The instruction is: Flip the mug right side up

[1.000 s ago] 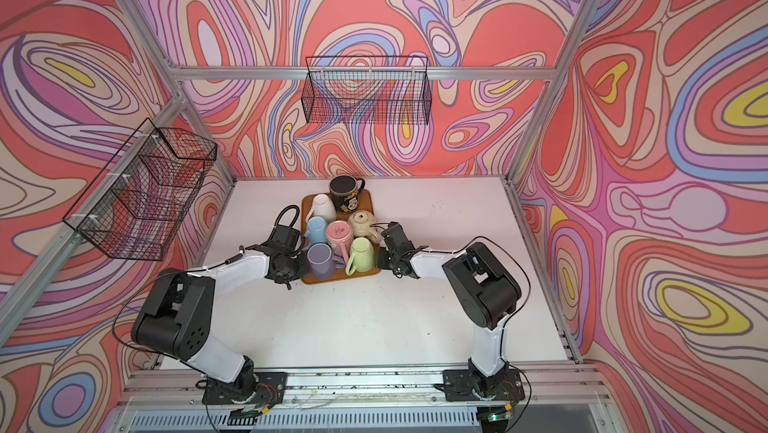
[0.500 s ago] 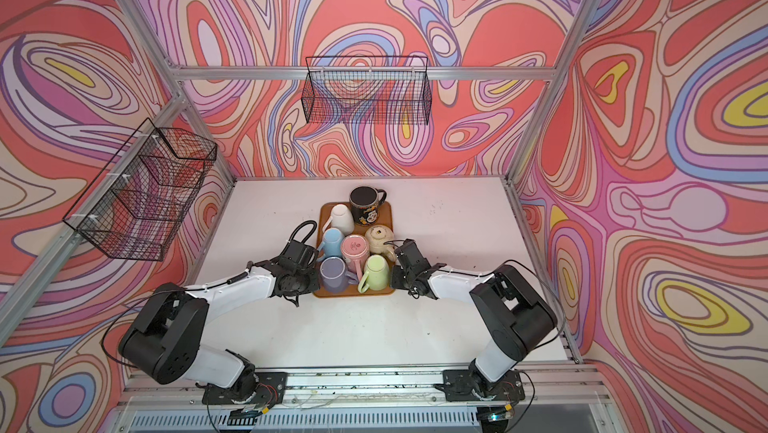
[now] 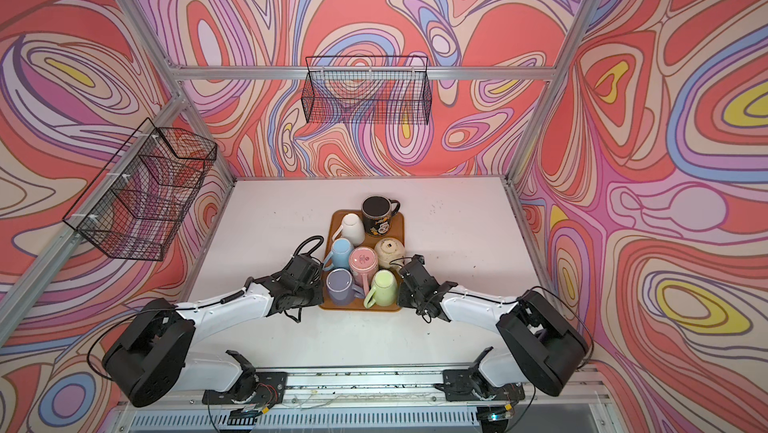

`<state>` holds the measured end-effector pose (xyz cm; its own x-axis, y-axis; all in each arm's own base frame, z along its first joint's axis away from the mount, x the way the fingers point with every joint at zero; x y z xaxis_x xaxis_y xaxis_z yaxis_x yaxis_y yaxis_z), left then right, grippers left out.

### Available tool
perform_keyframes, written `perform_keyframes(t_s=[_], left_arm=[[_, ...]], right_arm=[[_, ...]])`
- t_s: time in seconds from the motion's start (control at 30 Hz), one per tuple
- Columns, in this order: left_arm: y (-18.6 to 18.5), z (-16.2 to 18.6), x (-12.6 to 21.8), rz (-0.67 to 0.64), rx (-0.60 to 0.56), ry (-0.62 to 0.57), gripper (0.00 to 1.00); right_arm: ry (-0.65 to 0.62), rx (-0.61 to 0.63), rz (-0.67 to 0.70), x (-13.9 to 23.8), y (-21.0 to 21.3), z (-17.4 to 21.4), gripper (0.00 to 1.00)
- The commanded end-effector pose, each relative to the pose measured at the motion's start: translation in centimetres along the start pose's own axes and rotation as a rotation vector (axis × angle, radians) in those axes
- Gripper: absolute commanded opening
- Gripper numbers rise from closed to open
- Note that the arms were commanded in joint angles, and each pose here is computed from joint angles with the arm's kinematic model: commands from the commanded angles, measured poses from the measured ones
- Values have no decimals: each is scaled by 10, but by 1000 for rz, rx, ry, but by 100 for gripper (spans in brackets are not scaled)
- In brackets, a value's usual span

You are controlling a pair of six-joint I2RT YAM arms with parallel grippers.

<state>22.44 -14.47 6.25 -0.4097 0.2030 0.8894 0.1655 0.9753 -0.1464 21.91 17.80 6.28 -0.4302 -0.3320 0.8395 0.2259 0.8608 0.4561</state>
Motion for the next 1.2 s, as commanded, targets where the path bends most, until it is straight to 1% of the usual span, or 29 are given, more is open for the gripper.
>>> perform_keyframes(t_s=[0.0, 0.2, 0.4, 0.53, 0.7, 0.97, 1.07, 1.17], left_arm=[[10, 57, -7, -22, 40, 195, 0], [3, 76, -2, -4, 46, 191, 0], [-5, 92, 2, 18, 49, 187, 0], [-3, 107, 0, 16, 57, 219, 0], [-5, 102, 4, 27, 58, 192, 0], [-3, 89, 14, -7, 34, 135, 0], [-4, 82, 16, -16, 24, 112, 3], [-6, 79, 16, -20, 16, 106, 6]], right_arm=[[123, 22, -39, 13, -1, 30, 0], [117, 7, -32, 19, -8, 35, 0], [121, 3, -22, 16, -11, 36, 0], [123, 8, -14, 13, -10, 36, 0], [119, 22, -9, 14, -7, 33, 0], [70, 59, 35, 22, -7, 24, 0], [59, 73, 60, 22, -8, 21, 0], [45, 79, 69, 23, -6, 17, 5]])
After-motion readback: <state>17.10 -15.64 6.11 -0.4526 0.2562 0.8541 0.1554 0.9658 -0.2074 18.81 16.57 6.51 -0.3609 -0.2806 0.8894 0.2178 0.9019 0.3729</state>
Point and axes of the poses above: each gripper's point midway between its finger pads, its own x axis back along the fingers, its own y axis along the line the jaws close on, z = x × y, the point moved 5 cm from there along x, back along the fingers, and after that the axes turned 14 degrees about -x, right-handed, at the moved point
